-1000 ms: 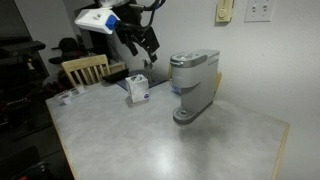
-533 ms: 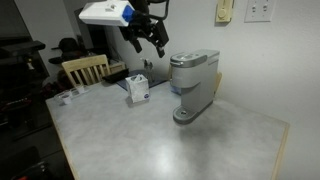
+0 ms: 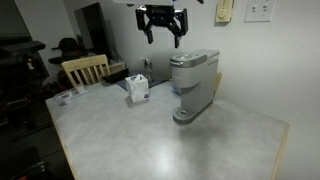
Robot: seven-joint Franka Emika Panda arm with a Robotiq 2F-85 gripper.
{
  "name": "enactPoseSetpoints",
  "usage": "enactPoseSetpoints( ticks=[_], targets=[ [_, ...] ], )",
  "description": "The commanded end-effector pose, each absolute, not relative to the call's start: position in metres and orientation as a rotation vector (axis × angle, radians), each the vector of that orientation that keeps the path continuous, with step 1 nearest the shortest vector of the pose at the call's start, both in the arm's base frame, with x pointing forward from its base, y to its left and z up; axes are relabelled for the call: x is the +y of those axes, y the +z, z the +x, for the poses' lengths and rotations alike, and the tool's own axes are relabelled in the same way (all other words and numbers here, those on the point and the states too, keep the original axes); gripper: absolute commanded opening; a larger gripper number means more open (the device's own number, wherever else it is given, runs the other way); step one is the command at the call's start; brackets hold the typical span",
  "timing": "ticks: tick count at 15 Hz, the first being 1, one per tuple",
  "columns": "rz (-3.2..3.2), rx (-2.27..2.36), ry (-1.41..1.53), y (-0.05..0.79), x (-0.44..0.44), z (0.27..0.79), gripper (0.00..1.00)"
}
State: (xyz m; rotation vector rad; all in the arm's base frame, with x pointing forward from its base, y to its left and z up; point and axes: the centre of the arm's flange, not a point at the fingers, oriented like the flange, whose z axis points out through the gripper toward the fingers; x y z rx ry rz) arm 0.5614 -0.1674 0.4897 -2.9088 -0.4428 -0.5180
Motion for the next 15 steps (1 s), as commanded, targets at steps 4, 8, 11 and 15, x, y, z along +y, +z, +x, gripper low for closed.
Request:
enactPoseSetpoints(
  ticks=[4,8,11,15],
  targets=[
    [-2.977,-0.414,-0.397,0.473,-0.167,0.598,1.0],
    [-2.98,-0.411,-0.391,0.474,-0.17,0.6,1.0],
    [-2.987,-0.429,-0.412,0.472,-0.166,0.612,1.0],
    [-3.01,-0.463,-0.45,0.475,-0.16,0.628,0.98]
  ],
)
